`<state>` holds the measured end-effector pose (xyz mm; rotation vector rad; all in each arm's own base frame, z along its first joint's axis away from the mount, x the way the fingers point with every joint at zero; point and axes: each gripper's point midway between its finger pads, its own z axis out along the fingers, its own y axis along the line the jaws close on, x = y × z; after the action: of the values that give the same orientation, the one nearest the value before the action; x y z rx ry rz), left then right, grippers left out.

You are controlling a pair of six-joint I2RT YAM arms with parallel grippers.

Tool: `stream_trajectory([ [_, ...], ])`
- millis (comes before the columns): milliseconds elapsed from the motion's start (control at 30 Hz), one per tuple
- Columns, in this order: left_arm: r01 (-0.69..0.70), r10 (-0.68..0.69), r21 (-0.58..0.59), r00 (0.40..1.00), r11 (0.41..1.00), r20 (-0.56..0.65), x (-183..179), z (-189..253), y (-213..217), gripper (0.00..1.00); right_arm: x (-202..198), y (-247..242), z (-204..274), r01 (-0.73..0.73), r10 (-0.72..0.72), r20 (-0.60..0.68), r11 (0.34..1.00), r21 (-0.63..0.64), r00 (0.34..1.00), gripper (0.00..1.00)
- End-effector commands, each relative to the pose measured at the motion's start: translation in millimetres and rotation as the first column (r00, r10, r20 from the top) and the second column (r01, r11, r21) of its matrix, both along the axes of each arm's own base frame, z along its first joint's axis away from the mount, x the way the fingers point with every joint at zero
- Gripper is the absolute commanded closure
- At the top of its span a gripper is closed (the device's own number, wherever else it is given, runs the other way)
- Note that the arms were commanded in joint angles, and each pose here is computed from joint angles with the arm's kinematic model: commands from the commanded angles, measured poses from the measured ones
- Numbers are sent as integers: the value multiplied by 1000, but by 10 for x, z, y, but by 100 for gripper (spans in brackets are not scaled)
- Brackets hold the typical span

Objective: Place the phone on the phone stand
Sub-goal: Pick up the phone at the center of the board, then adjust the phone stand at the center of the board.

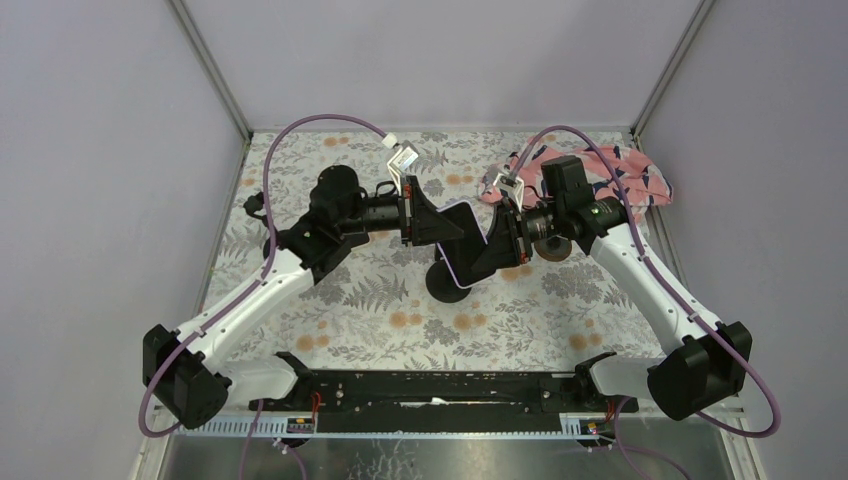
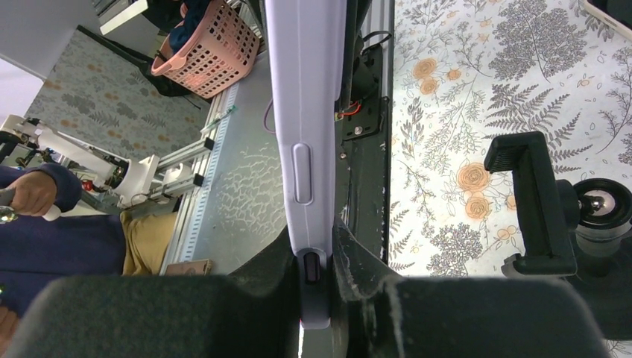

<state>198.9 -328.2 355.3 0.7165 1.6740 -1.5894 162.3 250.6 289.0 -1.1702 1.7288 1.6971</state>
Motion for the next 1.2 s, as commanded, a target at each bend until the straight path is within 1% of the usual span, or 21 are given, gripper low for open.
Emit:
stream_trajectory([
  [0, 121, -119, -47, 992, 992, 48, -247, 117, -56, 100, 80, 44, 120, 2, -4, 99, 1000, 22, 995, 90],
  [67, 120, -117, -42, 991, 992, 63, -258, 111, -43, 100, 84, 38, 119, 7, -9, 113, 1000, 16, 994, 83],
  [133, 104, -102, -29, 991, 994, 85, -245, 93, -20, 100, 89, 21, 99, 22, -21, 128, 1000, -3, 992, 70],
  [267, 67, -71, 32, 988, 997, 138, -207, -6, 56, 100, 130, -43, 68, 65, -54, 195, 997, -50, 979, 33],
  [333, 61, -69, 48, 981, 997, 182, -204, -24, 128, 100, 156, -111, 82, 92, -76, 228, 994, -61, 971, 18],
  [433, 51, -64, 55, 965, 997, 253, -150, 11, 278, 100, 255, -265, 94, 170, -148, 261, 983, -67, 954, 4],
  [467, 55, -68, 55, 961, 997, 268, -149, 33, 315, 100, 292, -313, 67, 203, -175, 272, 976, -79, 946, 1],
  [533, 35, -49, 49, 953, 998, 299, -56, 97, 443, 100, 423, -410, -111, 303, -254, 284, 942, -143, 924, 0],
  [567, 24, -39, 55, 955, 998, 293, -24, 106, 498, 100, 493, -452, -198, 349, -290, 295, 921, -171, 910, 0],
  [633, -4, -15, 60, 954, 998, 299, 57, 136, 596, 100, 555, -504, -359, 396, -327, 298, 894, -211, 897, 0],
  [700, -29, 7, 67, 953, 997, 303, 123, 155, 667, 100, 581, -512, -472, 416, -348, 282, 879, -233, 894, 0],
  [800, -48, 23, 74, 952, 996, 306, 166, 163, 717, 100, 642, -464, -617, 437, -357, 296, 857, -274, 886, 0],
  [867, -48, 23, 75, 951, 996, 310, 173, 159, 716, 100, 659, -389, -685, 436, -350, 302, 850, -295, 887, 5],
  [900, -48, 22, 73, 949, 996, 315, 181, 156, 715, 100, 654, -329, -709, 430, -346, 293, 851, -302, 891, 10],
  [967, -49, 23, 70, 944, 996, 328, 190, 161, 712, 100, 660, -231, -757, 419, -338, 283, 853, -311, 898, 15],
  [1067, -51, 24, 69, 938, 996, 347, 203, 192, 709, 100, 667, -99, -799, 407, -337, 253, 856, -319, 907, 26],
  [1167, -53, 22, 74, 932, 996, 362, 225, 223, 707, 100, 699, -16, -773, 411, -357, 218, 857, -310, 908, 31],
])
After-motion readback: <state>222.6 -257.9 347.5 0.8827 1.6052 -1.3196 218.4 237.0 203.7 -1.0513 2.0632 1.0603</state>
